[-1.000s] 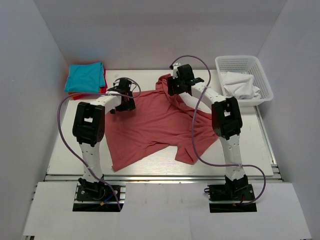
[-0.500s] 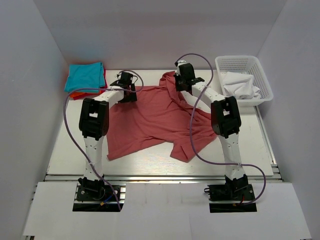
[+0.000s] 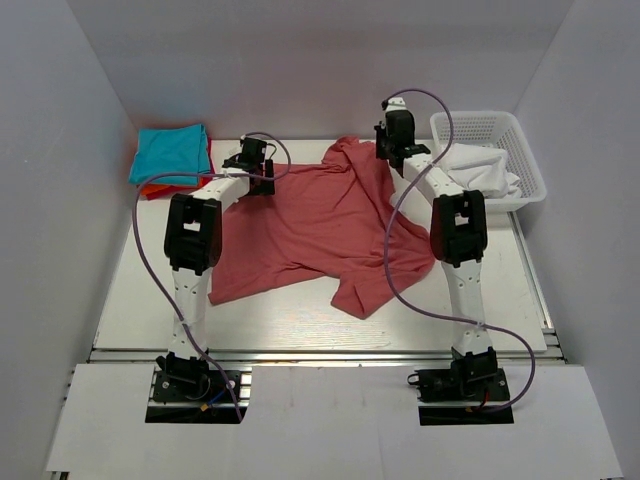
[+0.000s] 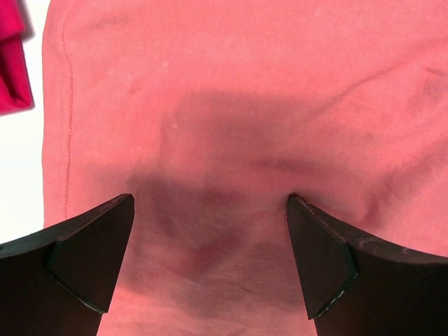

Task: Fold and stack the t-shirts
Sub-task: Flatten out the tshirt

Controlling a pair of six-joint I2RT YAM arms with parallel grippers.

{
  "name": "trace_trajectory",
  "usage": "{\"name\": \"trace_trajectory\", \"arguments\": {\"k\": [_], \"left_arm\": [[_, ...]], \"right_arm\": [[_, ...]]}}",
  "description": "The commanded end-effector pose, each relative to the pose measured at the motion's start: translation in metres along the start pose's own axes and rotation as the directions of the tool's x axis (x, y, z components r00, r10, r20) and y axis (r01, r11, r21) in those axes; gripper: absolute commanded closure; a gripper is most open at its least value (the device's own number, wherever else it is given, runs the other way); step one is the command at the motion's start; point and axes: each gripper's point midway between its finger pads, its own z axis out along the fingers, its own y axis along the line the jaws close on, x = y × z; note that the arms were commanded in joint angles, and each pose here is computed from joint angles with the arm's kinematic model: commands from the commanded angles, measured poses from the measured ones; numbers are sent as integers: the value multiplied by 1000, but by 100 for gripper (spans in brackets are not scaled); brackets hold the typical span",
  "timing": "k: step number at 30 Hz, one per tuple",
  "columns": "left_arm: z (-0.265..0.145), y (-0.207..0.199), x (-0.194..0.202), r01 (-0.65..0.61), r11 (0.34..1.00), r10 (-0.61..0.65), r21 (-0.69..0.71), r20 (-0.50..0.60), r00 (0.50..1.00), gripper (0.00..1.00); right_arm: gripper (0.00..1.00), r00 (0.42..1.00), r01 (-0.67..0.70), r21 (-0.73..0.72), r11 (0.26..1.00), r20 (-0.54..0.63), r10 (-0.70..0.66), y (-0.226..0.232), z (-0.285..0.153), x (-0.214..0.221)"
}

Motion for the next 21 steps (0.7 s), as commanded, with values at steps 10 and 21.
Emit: {"name": "trace_trajectory", "arguments": {"k": [10,21], "left_arm": [[16,-6,-12,-148,988,145,47,60,988,0],[20,-32,-70,-151,980,125,129,192,973,0]], "right_arm": [[100,962,-49,205,977,271,-9,-102,54,-42],[61,931,119,46,992,342,-128,-64,24,-87]]}}
